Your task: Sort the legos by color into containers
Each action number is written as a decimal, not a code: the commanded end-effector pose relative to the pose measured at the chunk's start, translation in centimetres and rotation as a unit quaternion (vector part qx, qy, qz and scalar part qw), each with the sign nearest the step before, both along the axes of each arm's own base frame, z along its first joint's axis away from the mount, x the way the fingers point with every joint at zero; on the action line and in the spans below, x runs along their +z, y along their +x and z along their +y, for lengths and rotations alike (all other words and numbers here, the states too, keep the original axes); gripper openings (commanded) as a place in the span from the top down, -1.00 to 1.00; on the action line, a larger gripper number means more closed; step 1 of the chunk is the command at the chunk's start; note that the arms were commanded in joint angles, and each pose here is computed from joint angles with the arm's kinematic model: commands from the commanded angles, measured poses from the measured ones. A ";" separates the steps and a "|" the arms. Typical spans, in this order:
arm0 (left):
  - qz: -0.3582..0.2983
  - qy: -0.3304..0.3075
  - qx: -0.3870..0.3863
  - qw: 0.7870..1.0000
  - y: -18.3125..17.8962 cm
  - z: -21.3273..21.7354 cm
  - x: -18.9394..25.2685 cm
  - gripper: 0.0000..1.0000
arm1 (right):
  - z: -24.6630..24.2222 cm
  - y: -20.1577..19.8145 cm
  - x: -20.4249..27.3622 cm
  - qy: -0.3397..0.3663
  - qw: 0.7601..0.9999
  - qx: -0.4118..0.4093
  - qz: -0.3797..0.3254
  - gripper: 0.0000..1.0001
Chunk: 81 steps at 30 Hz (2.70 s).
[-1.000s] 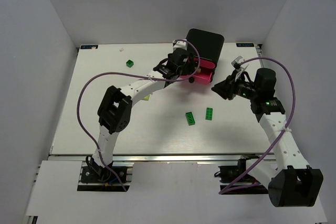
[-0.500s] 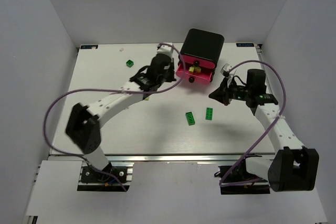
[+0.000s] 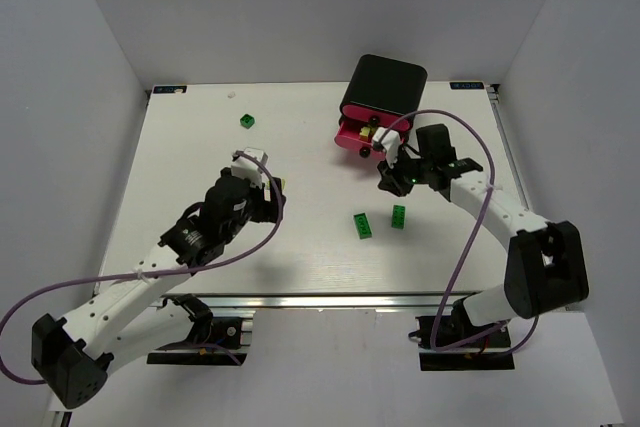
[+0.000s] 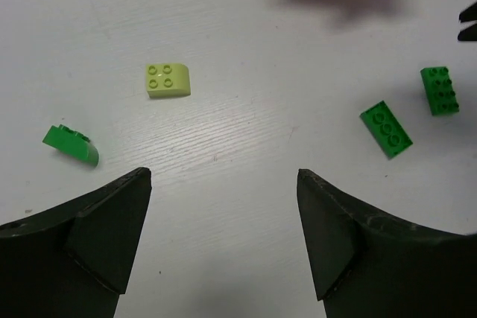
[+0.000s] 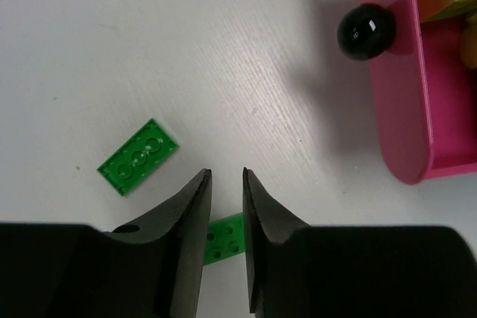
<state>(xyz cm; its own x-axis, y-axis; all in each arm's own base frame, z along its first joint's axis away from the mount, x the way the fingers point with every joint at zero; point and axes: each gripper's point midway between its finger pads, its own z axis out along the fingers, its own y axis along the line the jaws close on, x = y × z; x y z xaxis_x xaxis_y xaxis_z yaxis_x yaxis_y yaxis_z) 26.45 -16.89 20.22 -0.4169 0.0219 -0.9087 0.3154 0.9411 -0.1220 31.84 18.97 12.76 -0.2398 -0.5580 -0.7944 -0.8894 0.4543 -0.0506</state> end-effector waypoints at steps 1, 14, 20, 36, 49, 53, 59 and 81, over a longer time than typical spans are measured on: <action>-0.009 0.002 -0.025 1.000 -0.1 -0.7 0.2 -0.78 | 1.5 2.5 3.1 -0.014 0.999 -0.005 -0.046 0.39; 0.213 0.048 0.159 0.963 8.2 -1.1 -8.6 -0.87 | 1.7 0.4 6.3 0.088 0.995 -0.031 0.023 -0.29; 0.324 -0.078 0.314 0.889 10.2 -2.2 -11.3 -0.54 | -0.4 -0.5 10.4 0.150 0.988 -0.037 -0.013 -0.24; 0.360 -0.141 0.478 0.788 13.5 -0.7 -14.9 -0.65 | -2.1 -1.8 12.6 0.189 0.981 -0.029 -0.023 -0.24; 0.373 -0.143 0.505 0.766 14.6 1.2 -16.8 -0.19 | -3.2 -1.8 12.8 0.202 0.979 -0.037 -0.020 -0.23; 0.385 -0.144 0.497 0.764 15.0 1.0 -17.3 -0.15 | -3.4 -1.8 12.9 0.204 0.978 -0.039 -0.021 -0.23; 0.379 -0.150 0.470 0.783 15.7 0.4 -15.8 0.35 | -3.9 -1.6 12.8 0.207 0.977 -0.044 -0.019 -0.23; 0.244 -0.334 0.036 0.910 21.4 -16.6 2.3 1.00 | -4.9 -1.1 12.3 0.207 0.976 -0.063 -0.016 -0.15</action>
